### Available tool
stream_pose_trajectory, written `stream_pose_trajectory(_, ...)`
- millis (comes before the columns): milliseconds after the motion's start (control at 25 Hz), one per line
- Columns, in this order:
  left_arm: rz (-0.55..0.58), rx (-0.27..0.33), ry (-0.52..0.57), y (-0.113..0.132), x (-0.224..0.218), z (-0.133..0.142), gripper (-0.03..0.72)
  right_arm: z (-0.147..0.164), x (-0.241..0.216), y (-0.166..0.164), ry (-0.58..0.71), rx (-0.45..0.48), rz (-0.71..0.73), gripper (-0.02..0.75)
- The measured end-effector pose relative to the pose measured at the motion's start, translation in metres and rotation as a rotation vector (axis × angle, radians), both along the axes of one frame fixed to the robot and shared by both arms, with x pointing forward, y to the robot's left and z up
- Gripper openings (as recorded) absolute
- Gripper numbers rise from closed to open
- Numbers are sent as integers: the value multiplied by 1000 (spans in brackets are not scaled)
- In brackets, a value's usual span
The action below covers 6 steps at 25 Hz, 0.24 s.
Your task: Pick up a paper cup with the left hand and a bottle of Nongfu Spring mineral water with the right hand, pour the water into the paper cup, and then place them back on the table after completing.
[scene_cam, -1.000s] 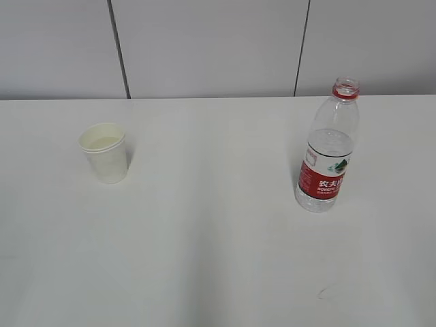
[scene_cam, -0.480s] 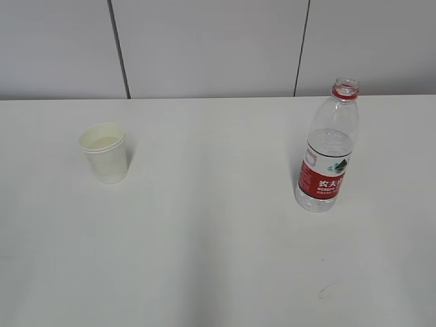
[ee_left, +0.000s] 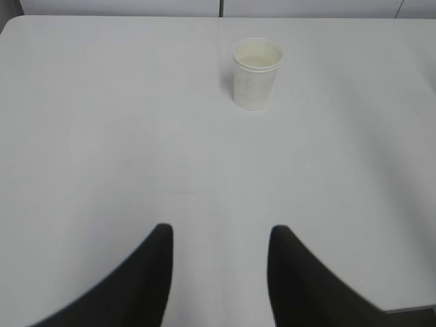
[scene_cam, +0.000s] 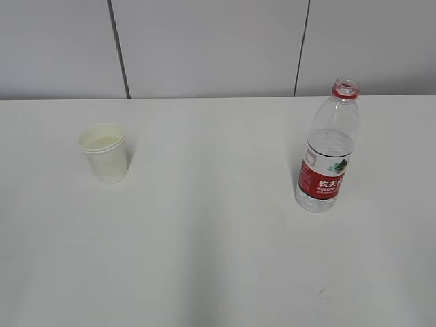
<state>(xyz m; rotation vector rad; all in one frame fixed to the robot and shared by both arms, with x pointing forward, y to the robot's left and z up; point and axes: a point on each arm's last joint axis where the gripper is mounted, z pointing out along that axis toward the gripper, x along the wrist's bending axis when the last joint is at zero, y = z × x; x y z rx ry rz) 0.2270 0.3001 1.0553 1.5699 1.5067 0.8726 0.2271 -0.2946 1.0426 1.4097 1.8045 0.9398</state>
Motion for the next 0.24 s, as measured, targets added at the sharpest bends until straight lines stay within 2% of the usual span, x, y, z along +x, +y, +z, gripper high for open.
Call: stream_pose_trajectory(240,0,0,0,0,0,0,298,0,0,0,0,0,0,587)
